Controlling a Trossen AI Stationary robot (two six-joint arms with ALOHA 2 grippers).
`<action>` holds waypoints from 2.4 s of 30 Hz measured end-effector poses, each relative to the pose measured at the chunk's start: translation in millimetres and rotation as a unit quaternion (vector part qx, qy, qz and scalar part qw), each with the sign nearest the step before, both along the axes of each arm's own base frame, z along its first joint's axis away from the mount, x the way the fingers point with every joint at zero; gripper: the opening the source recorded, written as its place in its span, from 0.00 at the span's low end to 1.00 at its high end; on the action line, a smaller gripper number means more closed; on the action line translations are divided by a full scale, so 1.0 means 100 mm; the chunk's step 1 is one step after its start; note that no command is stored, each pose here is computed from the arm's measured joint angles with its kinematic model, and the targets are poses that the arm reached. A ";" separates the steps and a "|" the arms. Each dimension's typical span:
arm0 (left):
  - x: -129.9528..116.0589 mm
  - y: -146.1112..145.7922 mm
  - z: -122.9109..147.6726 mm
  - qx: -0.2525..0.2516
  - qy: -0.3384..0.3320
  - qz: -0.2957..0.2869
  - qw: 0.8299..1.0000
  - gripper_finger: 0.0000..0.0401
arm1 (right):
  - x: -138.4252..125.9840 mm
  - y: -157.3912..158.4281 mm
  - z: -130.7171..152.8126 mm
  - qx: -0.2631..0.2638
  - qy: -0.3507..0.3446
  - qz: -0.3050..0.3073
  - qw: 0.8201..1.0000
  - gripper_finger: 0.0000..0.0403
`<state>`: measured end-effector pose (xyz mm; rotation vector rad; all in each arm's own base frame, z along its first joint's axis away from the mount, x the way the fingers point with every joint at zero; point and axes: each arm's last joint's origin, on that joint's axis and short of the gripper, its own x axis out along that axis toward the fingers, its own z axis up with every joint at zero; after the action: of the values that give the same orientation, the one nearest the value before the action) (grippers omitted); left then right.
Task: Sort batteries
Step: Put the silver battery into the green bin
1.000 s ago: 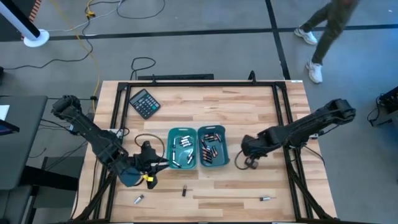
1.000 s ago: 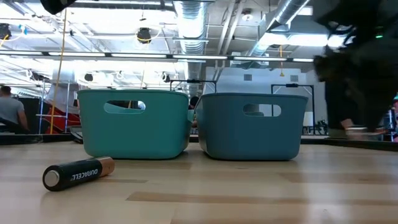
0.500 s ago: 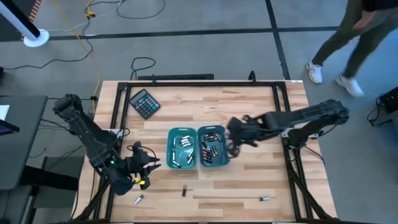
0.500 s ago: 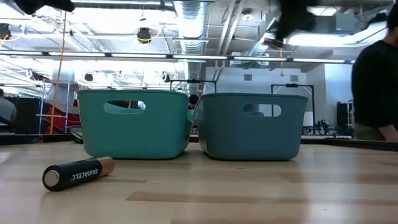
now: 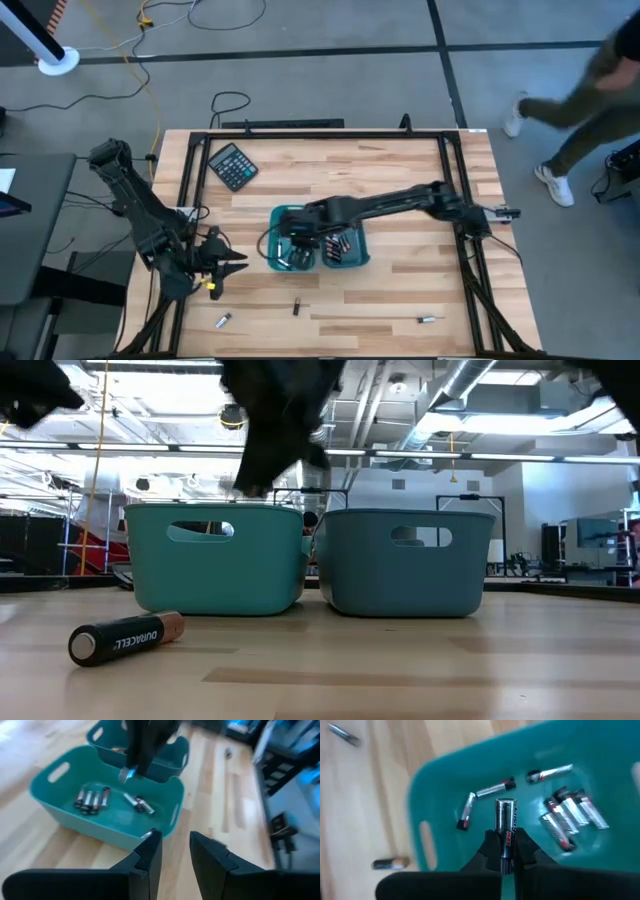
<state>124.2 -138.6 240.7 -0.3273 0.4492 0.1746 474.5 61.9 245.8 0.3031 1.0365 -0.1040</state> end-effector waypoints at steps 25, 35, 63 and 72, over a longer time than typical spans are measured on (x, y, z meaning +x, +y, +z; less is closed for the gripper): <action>-0.33 0.39 -0.45 0.043 -0.072 -0.150 0.985 0.24 | 0.36 -0.17 -0.65 0.030 0.108 -0.062 0.992 0.27; -0.33 0.39 -0.44 0.053 -0.073 -0.154 0.984 0.24 | 0.35 -0.19 -0.59 0.032 0.102 -0.066 0.992 0.31; 0.22 -0.28 0.39 0.117 0.076 -0.098 0.985 0.24 | -1.71 0.63 0.19 -0.076 0.016 -0.183 0.980 0.29; 0.55 -0.58 0.32 -0.052 0.197 -0.004 0.979 0.24 | -2.74 0.97 -0.16 0.035 -0.012 -0.246 0.968 0.29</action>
<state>178.8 -197.1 272.7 -0.3953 0.8535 0.2087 200.1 159.0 229.6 0.6221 0.9232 -0.5108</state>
